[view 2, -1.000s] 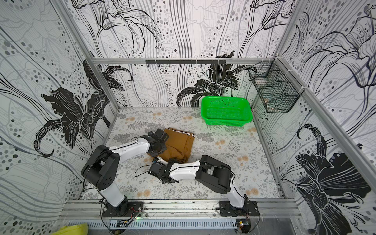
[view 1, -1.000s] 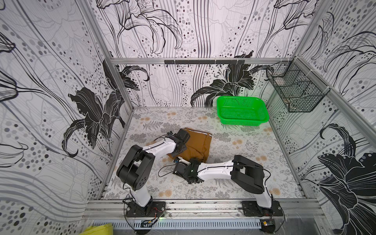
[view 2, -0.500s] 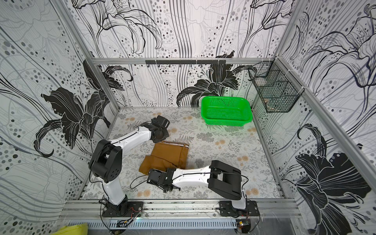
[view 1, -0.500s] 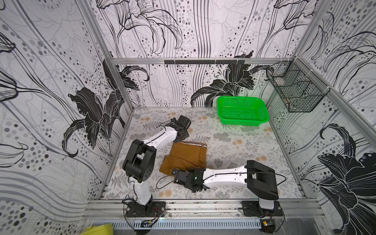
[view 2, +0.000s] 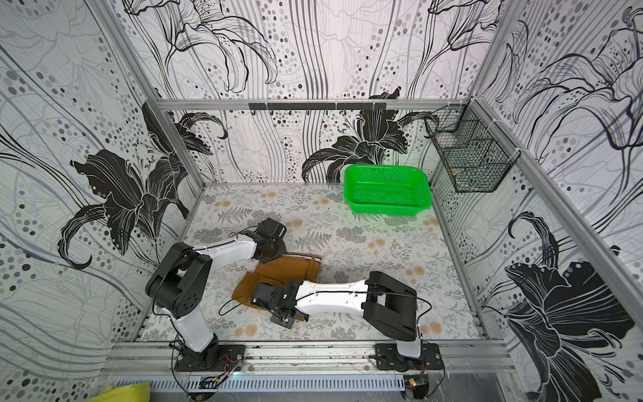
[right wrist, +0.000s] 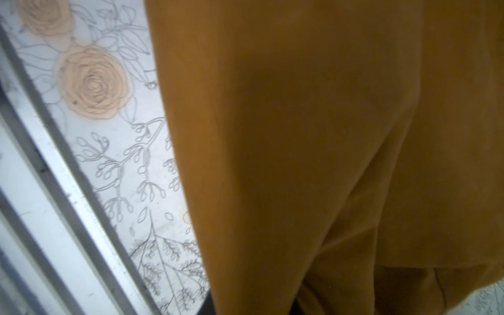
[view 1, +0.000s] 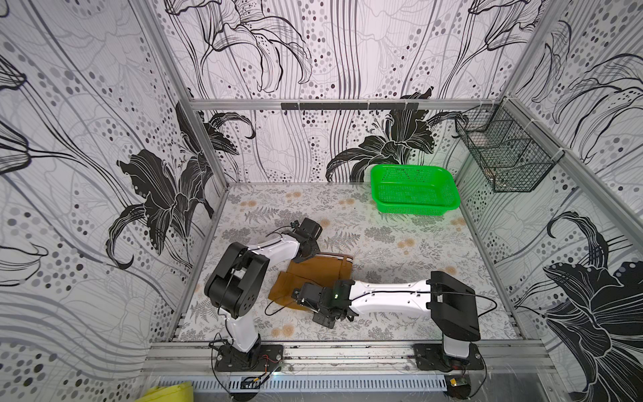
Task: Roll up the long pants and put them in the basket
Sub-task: Roll the long pant at the center of the board.
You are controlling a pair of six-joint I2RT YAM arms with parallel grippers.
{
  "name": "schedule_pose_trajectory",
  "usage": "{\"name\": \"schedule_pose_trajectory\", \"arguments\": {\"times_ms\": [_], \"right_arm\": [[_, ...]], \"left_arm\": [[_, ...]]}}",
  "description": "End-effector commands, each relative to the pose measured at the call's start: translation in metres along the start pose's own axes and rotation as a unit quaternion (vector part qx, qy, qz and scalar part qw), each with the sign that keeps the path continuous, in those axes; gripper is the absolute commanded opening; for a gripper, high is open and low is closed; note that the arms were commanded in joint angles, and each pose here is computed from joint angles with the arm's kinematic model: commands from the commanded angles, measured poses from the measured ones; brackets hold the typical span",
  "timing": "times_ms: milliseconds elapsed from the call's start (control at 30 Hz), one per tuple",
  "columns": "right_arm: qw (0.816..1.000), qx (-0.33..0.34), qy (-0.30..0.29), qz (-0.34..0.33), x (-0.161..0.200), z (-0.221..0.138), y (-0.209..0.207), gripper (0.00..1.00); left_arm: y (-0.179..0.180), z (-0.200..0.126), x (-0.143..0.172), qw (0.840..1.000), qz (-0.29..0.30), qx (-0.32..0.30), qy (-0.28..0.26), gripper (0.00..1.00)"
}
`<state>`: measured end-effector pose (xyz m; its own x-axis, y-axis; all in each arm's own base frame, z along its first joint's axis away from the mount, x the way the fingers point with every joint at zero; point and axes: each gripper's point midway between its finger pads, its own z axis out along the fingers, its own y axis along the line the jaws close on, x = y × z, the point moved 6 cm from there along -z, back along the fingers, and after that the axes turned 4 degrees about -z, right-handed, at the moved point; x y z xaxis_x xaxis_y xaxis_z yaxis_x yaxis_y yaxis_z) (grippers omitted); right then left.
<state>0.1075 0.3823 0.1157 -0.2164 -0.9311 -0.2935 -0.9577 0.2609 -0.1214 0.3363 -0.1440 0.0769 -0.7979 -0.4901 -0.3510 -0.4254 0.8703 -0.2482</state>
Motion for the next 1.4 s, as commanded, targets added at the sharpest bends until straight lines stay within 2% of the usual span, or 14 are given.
{"name": "schedule_pose_trajectory", "arguments": {"times_ms": [0, 400, 533, 633, 867, 1100, 1233, 1367], "right_arm": [[0.982, -0.173, 0.075, -0.024, 0.026, -0.020, 0.040, 0.00], [0.981, -0.184, 0.016, 0.058, 0.013, -0.065, -0.027, 0.00], [0.981, -0.184, 0.010, 0.058, 0.009, -0.068, -0.036, 0.00], [0.976, -0.209, 0.009, 0.056, 0.007, -0.061, -0.030, 0.00], [0.959, -0.267, 0.003, 0.090, 0.015, -0.040, -0.012, 0.00], [0.957, -0.273, 0.013, 0.092, 0.026, -0.025, 0.010, 0.00], [0.958, -0.273, 0.016, 0.092, 0.028, -0.020, 0.018, 0.00], [0.959, -0.268, 0.013, 0.091, 0.028, -0.022, 0.018, 0.00]], "left_arm": [[0.051, 0.027, 0.043, 0.995, 0.012, -0.080, 0.064, 0.00], [0.089, 0.019, 0.082, 0.991, 0.016, -0.099, 0.085, 0.00], [0.092, 0.013, 0.086, 0.990, 0.026, -0.106, 0.085, 0.00], [0.092, 0.008, 0.083, 0.991, 0.020, -0.111, 0.075, 0.00], [0.043, -0.014, 0.041, 0.997, 0.027, -0.064, 0.029, 0.00], [0.001, -0.032, 0.005, 0.999, 0.041, -0.026, -0.009, 0.00], [-0.014, -0.035, -0.005, 0.999, 0.044, -0.013, -0.015, 0.00], [-0.016, -0.024, -0.001, 0.999, 0.048, -0.019, 0.004, 0.00]]}}
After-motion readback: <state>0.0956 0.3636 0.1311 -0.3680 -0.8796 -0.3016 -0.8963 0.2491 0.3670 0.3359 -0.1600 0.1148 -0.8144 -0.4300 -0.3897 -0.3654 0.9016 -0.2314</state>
